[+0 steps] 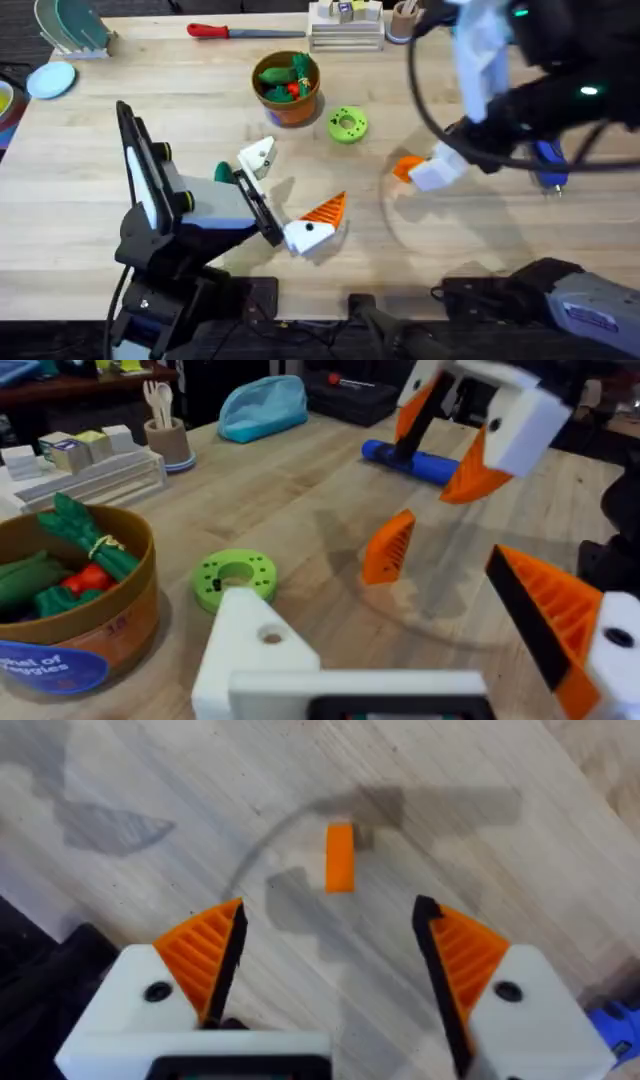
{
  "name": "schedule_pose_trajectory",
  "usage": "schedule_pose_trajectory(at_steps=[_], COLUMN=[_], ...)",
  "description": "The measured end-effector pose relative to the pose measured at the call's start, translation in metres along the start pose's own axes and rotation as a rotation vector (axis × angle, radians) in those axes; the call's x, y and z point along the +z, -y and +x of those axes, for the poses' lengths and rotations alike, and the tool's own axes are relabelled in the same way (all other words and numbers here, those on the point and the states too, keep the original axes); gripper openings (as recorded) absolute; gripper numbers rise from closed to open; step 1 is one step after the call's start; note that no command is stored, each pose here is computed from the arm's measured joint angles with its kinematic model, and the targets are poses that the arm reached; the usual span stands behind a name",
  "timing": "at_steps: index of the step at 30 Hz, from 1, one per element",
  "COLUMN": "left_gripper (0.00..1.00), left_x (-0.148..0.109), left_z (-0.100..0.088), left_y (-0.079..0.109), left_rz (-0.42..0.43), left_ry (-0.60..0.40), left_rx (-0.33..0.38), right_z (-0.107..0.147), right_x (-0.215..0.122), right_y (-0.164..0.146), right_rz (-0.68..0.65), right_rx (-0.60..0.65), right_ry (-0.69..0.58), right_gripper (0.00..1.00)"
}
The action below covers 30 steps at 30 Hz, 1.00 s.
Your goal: Pick up the gripper from the table and insert it into the empty holder that is missing its gripper. Then pick up a screw, insert it into the mounting hole, and use the screwdriver to tighten it. Finally, clean up the table by picking up the vegetable and placing it into the bucket.
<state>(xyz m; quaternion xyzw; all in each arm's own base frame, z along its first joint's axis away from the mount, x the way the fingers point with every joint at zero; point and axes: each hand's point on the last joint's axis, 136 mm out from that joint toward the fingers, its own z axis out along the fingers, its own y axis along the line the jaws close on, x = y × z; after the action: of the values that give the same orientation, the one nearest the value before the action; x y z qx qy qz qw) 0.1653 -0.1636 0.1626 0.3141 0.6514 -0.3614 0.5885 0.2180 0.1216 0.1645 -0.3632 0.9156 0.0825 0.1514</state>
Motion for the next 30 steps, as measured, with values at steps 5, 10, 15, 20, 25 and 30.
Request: schedule_pose_trajectory(at_steps=[5,10,15,20,25,30], left_gripper=[0.993,0.993,0.993,0.993,0.993,0.992], left_x=[0.000,0.000,0.000,0.000,0.000,0.000], left_z=[0.000,0.000,0.000,0.000,0.000,0.000], left_y=[0.000,0.000,0.000,0.000,0.000,0.000], left_rz=[0.000,0.000,0.000,0.000,0.000,0.000], left_ry=[0.000,0.000,0.000,0.000,0.000,0.000], left_rx=[0.000,0.000,0.000,0.000,0.000,0.000], right_z=[0.002,-0.001,0.000,0.004,0.007,0.008], right_x=[0.026,0.045,0.058,0.068,0.074,0.075], right_y=[0.004,0.007,0.008,0.008,0.009,0.011], right_rz=[-0.027,-0.047,-0.062,-0.074,-0.076,-0.062], right_rx=[0.006,0.010,0.016,0.022,0.025,0.023], right_ry=[-0.097,-0.129,-0.161,-0.200,-0.216,-0.220], right_gripper=[0.992,0.994,0.991,0.991,0.991,0.916])
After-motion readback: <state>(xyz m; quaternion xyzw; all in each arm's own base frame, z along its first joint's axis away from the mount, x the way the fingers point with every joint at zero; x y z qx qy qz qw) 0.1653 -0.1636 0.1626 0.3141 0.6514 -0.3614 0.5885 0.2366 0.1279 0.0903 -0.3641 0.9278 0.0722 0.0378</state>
